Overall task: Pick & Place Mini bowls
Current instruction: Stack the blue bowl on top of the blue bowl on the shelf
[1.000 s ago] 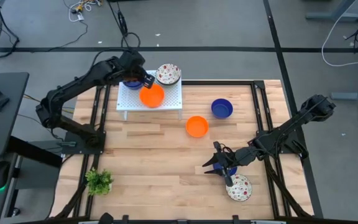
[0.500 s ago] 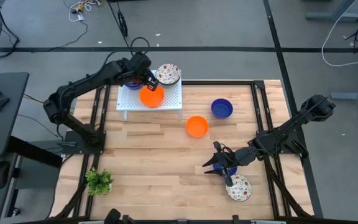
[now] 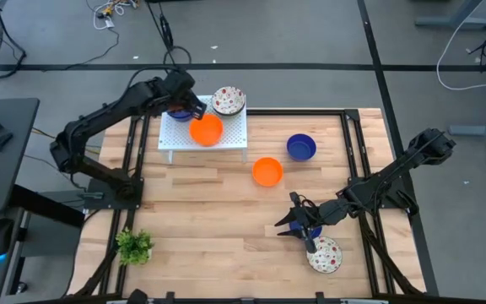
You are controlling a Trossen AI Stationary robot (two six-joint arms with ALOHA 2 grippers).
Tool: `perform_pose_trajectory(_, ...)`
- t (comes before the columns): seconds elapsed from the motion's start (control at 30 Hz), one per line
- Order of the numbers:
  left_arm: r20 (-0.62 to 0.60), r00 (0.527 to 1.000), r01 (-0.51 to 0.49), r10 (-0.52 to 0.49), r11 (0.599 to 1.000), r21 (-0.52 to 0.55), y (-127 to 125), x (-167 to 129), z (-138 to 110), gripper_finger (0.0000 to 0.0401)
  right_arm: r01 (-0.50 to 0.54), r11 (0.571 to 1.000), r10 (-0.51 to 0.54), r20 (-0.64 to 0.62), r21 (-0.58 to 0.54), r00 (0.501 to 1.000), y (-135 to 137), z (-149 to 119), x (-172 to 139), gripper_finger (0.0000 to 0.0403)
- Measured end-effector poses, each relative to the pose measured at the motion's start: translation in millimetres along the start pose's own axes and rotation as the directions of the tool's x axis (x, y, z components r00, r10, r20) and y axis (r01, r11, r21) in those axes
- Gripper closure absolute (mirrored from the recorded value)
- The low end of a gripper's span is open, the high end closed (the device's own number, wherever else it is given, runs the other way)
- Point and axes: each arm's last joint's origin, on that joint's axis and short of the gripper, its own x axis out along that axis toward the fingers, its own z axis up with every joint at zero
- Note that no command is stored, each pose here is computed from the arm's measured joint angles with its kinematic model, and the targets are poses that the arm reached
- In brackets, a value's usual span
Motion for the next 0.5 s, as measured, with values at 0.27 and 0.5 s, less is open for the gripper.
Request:
perform_pose_trajectory(0.27,-0.052,0.998,-0.025,0.027,0.999,0.022,-6.5,18.3,-2.0,0.0398,0.000,1.000,0.000,0.000,0.000,1.000,0.0,0.0,0.0,0.0273)
perform_pose_trajectory(0.5,-0.049,0.999,-0.018,0.019,1.000,0.023,-8.9,23.6,-3.5,0.0398,0.000,1.000,0.000,-0.002,0.000,1.000,-0.1,-0.1,0.0,0.0273)
